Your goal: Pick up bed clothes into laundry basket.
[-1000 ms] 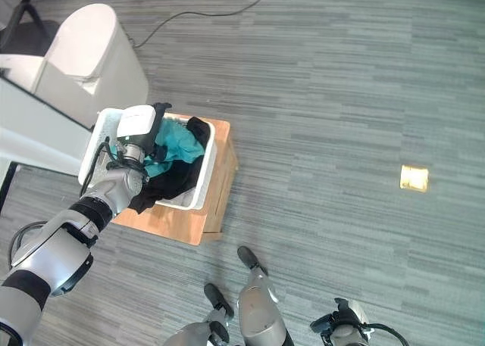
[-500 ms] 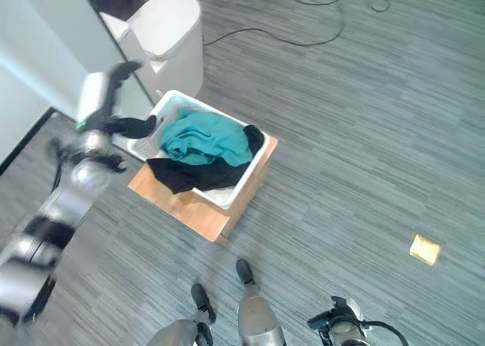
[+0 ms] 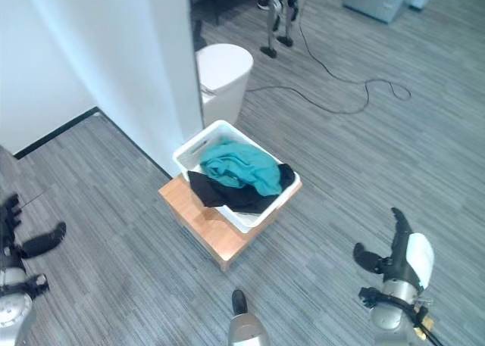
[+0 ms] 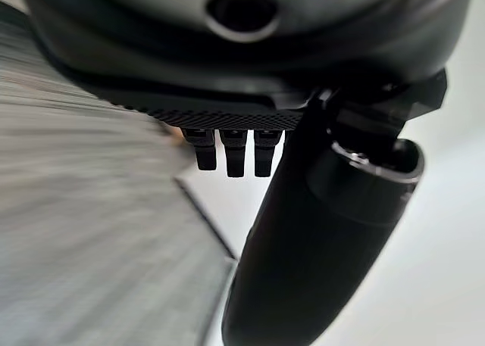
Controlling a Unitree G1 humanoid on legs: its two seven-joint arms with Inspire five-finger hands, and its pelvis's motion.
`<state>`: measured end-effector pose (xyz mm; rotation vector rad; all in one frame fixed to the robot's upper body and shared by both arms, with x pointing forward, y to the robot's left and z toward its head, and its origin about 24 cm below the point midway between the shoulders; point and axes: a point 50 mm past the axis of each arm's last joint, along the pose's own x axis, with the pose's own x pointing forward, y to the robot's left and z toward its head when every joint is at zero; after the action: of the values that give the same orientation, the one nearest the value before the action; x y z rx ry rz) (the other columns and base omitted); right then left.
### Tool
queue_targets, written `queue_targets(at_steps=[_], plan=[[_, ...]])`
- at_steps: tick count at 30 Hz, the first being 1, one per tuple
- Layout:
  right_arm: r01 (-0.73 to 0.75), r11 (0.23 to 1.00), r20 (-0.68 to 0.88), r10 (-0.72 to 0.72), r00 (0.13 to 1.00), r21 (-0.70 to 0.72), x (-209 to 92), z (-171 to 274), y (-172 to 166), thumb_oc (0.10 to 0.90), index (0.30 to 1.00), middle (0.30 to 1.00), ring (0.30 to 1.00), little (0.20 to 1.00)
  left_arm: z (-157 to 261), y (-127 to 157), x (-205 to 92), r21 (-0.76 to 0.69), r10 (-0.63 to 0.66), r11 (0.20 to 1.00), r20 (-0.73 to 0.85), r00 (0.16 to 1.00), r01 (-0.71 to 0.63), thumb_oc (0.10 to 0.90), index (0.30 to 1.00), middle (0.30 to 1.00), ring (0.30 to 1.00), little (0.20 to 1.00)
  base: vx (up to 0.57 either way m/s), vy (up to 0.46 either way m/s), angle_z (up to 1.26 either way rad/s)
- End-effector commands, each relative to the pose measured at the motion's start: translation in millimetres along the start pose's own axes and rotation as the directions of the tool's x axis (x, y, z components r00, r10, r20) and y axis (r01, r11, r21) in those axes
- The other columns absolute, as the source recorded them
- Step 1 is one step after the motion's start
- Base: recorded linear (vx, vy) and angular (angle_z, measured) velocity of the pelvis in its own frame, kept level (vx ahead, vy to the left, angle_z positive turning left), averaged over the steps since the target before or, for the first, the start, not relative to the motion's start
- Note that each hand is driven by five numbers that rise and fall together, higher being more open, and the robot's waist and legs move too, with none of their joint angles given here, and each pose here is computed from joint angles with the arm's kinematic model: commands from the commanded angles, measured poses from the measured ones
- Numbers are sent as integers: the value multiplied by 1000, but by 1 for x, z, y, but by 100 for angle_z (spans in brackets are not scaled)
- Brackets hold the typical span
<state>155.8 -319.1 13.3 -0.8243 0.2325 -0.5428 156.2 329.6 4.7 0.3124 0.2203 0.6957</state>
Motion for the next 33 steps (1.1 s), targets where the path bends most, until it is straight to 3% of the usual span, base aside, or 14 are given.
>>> queue_targets(at_steps=[1, 2, 3, 6, 8, 10, 19, 22, 24, 33], plan=[[72, 984, 287, -118, 951, 164, 8, 61, -26, 800, 900, 900, 900, 900, 43, 17, 5, -46, 35, 999, 220, 975, -26, 800, 900, 900, 900, 900, -205, 156, 44], [72, 984, 287, -118, 951, 164, 8, 61, -26, 800, 900, 900, 900, 900, 43, 17, 5, -46, 35, 999, 220, 975, -26, 800, 900, 900, 900, 900, -371, 154, 25], [42, 966, 374, -138, 917, 254, 7, 84, -27, 800, 900, 900, 900, 900, 59, 6, 6, -55, -15, 998, 288, 958, 33, 800, 900, 900, 900, 900, -386, 129, 19], [-51, 946, 557, -144, 818, 319, 9, 135, -22, 800, 900, 900, 900, 900, 78, -14, 12, -64, -77, 992, 368, 927, 108, 800, 900, 900, 900, 900, -515, 223, 61], [-56, 944, 595, -158, 788, 325, 8, 146, -25, 800, 900, 900, 900, 900, 83, -19, 12, -75, -89, 989, 384, 919, 127, 800, 900, 900, 900, 900, -333, 164, 55], [-74, 940, 688, -190, 700, 334, 2, 173, -29, 800, 900, 900, 900, 900, 97, -27, 11, -58, -125, 984, 441, 889, 167, 800, 900, 900, 900, 900, -400, 157, 14], [-203, 902, 818, -225, 529, 380, 5, 236, -29, 800, 900, 900, 900, 900, 104, -50, -2, -180, -143, 951, 459, 877, 250, 800, 900, 900, 900, 900, -325, 16, 68], [-182, 935, 835, -170, 524, 304, 15, 237, -26, 800, 900, 900, 900, 900, 99, -61, -8, -238, -178, 923, 431, 884, 302, 800, 900, 900, 900, 900, -520, 4, 82], [-155, 948, 825, -153, 545, 279, 19, 233, -25, 800, 900, 900, 900, 900, 97, -62, -10, -268, -213, 899, 423, 881, 345, 800, 900, 900, 900, 900, -492, 69, 320], [-246, 933, 773, -53, 632, 264, 20, 215, -6, 800, 900, 900, 900, 900, 99, -30, 1, -247, -161, 927, 415, 896, 281, 800, 900, 900, 900, 900, -106, 168, 235]])
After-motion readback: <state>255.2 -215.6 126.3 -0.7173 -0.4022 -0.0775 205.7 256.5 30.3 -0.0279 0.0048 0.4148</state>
